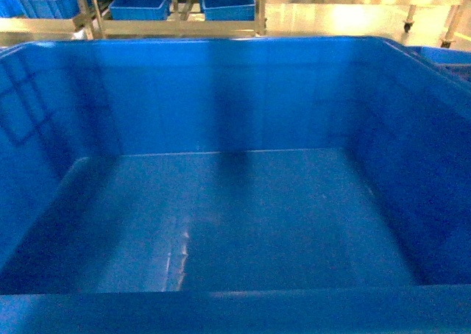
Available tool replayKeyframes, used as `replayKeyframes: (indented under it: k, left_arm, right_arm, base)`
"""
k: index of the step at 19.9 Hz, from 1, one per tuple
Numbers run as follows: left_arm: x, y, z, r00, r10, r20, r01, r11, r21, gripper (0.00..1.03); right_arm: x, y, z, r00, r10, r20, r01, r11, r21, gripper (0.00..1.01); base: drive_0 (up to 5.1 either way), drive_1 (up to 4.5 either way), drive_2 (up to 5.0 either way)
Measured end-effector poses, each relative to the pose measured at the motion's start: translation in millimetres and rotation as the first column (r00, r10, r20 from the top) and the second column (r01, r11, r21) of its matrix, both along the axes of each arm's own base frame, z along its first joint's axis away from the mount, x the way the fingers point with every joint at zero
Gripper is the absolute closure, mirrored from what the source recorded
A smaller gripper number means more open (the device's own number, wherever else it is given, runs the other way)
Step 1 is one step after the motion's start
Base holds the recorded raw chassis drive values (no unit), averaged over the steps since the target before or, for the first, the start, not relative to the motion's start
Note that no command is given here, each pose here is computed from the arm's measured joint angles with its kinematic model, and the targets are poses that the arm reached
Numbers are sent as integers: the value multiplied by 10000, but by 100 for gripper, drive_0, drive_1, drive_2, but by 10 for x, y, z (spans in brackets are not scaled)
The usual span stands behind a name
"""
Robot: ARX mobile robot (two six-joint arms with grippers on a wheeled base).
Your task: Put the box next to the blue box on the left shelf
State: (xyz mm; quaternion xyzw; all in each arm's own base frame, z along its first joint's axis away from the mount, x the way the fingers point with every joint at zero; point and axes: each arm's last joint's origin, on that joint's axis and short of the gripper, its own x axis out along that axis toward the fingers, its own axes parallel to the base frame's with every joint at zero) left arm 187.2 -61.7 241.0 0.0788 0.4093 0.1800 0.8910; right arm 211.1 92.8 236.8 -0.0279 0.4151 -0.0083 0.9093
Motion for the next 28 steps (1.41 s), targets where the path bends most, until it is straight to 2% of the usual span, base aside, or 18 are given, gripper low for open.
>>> replayKeyframes:
  k: [4,11,12,13,15,16,17,19,20,21,23,24,25,27,28]
  left_arm:
    - [-3,94,-64,9996,272,10,-272,9995,-179,85]
    - [26,185,-168,9999,38,-131,-40,9998,-214,85]
    - [32,179,-170,9999,135,25,-134,9996,-236,79]
    - [34,175,-200,9970,724,272,-723,9974,-36,69]
    - [45,179,-225,9922,1162,448,-1165,9932,33,63]
    - [55,179,-236,9870,1493,600,-1491,9888,-77,58]
    - [56,179,-235,9856,1559,656,-1555,9878,-112,56]
    - [56,177,-234,9832,1671,739,-1661,9859,-195,52]
    - [54,173,-226,9804,1767,873,-1753,9842,-237,49]
    - [66,164,-182,9693,2000,1433,-1921,9791,-674,38]
    - [76,156,-110,9523,2157,2159,-2018,9757,-848,19]
    - [97,150,-36,9388,2152,2689,-1925,9753,-1083,9]
    - [120,145,63,9240,2107,3191,-1822,9763,-1169,3]
    - [161,135,296,8863,1966,4194,-1574,9794,-1264,5]
    - [166,137,425,8628,1880,4693,-1479,9815,-1214,5]
  right_arm:
    - [18,55,-38,10000,85,-48,-85,10000,18,87]
    - [3,101,-121,9991,-73,-412,82,9997,210,88]
    - [-5,97,-126,9985,-268,-487,284,9991,323,89]
    - [-19,112,-130,9976,-398,-567,427,9978,499,89]
    - [-31,135,-127,9975,-434,-550,468,9970,616,89]
    - [-34,139,-123,9974,-502,-510,535,9964,654,85]
    - [-36,144,-120,9974,-618,-371,635,9969,466,81]
    - [-35,144,-113,9970,-725,-254,735,9966,385,78]
    - [-32,142,-103,9967,-793,-147,798,9962,346,74]
    - [-19,122,-61,9954,-962,30,960,9949,297,65]
    - [-13,73,18,9929,-1146,312,1136,9930,329,45]
    - [-4,76,95,9918,-1142,580,1120,9929,393,34]
    - [14,84,197,9902,-1061,903,1018,9935,518,23]
    - [33,99,433,9820,-915,1655,785,9934,837,2]
    - [32,99,552,9750,-885,2040,709,9932,918,4]
  base:
    - [0,0,0]
    - [0,0,0]
    - [0,0,0]
    - [0,0,0]
    - [0,0,0]
    - [0,0,0]
    - [0,0,0]
    - [0,0,0]
    - [0,0,0]
    - [0,0,0]
    - [0,0,0]
    - [0,0,0]
    - [0,0,0]
    - [0,0,0]
    - [0,0,0]
